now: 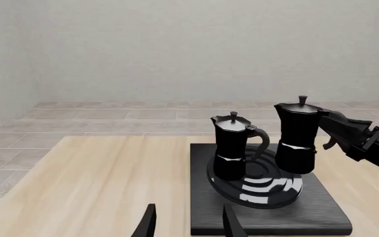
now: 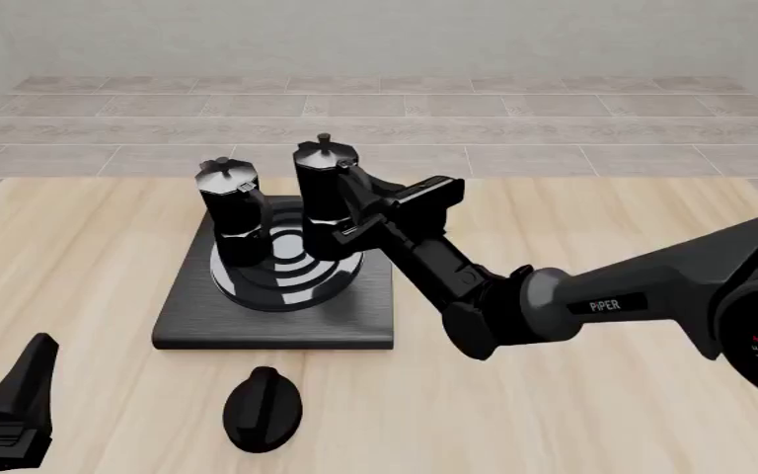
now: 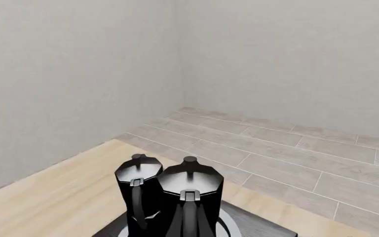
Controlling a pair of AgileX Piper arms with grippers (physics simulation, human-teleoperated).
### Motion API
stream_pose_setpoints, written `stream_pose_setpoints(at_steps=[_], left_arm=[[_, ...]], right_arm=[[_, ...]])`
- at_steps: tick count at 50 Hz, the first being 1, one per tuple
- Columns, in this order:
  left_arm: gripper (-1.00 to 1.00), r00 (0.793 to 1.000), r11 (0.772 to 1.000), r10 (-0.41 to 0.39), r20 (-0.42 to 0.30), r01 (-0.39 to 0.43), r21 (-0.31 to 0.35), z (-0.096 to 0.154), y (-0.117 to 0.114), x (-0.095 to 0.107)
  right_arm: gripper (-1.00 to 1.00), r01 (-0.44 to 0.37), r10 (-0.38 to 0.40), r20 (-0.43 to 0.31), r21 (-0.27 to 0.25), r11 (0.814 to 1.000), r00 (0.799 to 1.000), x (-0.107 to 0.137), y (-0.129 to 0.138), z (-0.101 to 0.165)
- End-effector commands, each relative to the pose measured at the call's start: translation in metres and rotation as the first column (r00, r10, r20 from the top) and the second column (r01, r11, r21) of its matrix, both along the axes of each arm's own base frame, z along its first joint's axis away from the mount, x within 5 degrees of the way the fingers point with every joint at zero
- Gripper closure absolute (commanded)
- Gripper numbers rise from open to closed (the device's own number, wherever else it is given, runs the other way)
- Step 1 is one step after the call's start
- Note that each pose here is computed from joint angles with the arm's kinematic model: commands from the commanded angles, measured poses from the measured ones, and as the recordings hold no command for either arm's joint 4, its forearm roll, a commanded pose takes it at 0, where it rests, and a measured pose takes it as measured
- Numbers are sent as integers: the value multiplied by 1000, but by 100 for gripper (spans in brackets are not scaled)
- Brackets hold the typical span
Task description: Put both moka pots on the stove.
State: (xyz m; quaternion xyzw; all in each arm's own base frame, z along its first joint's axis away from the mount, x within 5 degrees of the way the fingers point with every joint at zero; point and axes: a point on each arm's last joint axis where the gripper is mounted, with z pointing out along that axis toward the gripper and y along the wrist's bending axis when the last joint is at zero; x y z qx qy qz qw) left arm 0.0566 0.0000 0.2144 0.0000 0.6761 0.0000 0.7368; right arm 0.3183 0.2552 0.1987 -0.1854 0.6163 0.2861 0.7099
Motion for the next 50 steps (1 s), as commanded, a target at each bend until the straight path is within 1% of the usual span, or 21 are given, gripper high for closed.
stream_pose_setpoints(at_steps=[1, 9, 24, 36, 39, 50], left_arm=[[-100, 1000, 1000, 0, 0, 0, 0, 0, 0, 0], [-100, 1000, 1000, 0, 0, 0, 0, 0, 0, 0], [-100, 1000, 1000, 0, 0, 0, 0, 0, 0, 0], [-100, 1000, 1000, 0, 0, 0, 0, 0, 0, 0], [-100, 1000, 1000, 0, 0, 0, 0, 0, 0, 0], [-100, 1000, 1000, 0, 0, 0, 0, 0, 0, 0]], right_arm=[[100, -4, 3, 27, 42, 999, 1000, 6, 5, 11], [100, -8, 7, 24, 57, 998, 1000, 9, 7, 12], [100, -19, 19, 9, 64, 998, 1000, 10, 13, 11], [100, -12, 14, -24, 58, 998, 1000, 19, 16, 1], [100, -4, 6, -37, 51, 999, 999, 25, 16, -3], [100, 8, -6, -56, 40, 999, 998, 33, 16, -11]])
